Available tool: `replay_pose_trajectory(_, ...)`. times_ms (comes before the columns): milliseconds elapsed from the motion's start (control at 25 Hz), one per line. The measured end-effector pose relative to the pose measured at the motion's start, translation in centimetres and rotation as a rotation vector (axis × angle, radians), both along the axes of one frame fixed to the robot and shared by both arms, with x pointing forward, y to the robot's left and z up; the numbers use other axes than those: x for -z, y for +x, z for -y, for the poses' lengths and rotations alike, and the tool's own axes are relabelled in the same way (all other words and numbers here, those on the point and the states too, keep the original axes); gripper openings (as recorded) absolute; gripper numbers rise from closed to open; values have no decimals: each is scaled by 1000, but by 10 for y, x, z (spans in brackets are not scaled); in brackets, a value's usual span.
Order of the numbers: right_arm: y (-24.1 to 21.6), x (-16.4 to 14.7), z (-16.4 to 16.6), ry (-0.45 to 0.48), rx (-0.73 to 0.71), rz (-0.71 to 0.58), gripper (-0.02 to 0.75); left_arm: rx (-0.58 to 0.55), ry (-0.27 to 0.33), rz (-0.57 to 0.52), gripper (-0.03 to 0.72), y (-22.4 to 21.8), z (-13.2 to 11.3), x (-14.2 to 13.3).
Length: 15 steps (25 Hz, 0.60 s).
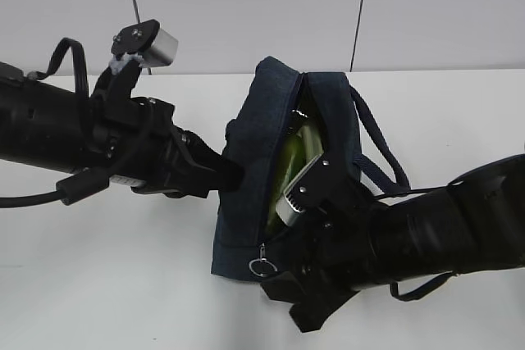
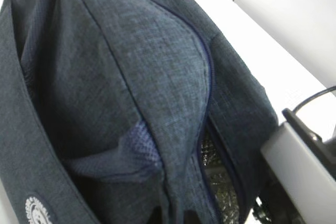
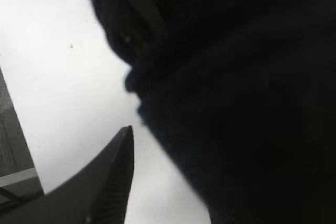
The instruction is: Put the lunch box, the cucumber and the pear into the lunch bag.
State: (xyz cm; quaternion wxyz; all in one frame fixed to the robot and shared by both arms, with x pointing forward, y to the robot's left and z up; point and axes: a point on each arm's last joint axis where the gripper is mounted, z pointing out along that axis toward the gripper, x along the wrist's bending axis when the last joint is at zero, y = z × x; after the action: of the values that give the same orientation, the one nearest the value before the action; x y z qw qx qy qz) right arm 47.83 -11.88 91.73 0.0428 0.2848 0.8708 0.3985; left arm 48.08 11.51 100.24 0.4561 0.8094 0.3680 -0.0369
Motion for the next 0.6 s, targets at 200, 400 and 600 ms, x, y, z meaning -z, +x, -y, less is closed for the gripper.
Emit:
replay_pose_trajectory(200,5,0,0,-20,15,16,306,0,0,0,6,0,0,0)
replay_pose_trajectory(400,7,0,1,-34,24,25,305,0,0,0,5,0,0,0)
replay_pose_trajectory(600,7,-2,-3,-7,-6,28,304,0,0,0,4,0,0,0)
